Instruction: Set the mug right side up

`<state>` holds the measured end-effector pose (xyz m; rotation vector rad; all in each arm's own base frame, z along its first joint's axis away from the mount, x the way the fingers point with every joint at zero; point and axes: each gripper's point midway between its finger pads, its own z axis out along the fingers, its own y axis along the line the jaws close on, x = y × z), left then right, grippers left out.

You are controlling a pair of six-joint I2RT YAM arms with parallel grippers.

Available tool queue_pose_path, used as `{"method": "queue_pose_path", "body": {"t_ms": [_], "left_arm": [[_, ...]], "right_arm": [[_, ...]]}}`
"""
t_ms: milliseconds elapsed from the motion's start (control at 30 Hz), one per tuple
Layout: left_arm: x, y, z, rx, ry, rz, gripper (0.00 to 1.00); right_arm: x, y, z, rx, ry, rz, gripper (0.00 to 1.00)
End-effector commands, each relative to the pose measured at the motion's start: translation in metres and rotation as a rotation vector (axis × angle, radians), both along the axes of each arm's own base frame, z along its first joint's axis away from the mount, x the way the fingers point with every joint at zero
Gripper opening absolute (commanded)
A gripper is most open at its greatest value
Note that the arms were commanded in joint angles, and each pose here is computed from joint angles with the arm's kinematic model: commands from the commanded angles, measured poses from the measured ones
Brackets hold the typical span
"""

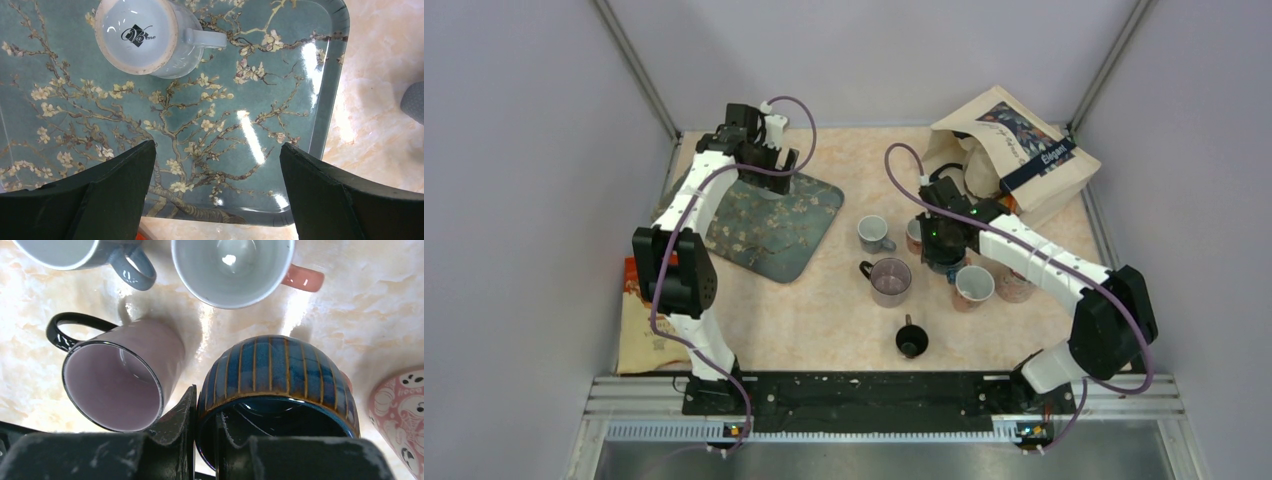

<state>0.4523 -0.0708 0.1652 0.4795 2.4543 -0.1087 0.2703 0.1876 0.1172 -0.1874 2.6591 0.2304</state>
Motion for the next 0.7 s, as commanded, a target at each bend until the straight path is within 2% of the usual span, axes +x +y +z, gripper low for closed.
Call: {"method": "queue_pose_path", "body": {"t_ms": [0,400,667], "left_arm": [[-0.001,0.001,0.017,-0.003,-0.048,-0.018,0.99],[0.005,-0.003,0.011,-0.023,-0.046,-0.007,0.99],[0.014,0.005,0.007,0.011,-0.058,0.031,0.99]], "right_arm": [[0.018,0.019,0.006,0.068,-0.053,0.032,0.00],[0.024,0.027,-0.038,0.061,0.000,-0.005,0.00],[0.005,0.046,-0.064,0.066,0.061,0.029,0.00]]}}
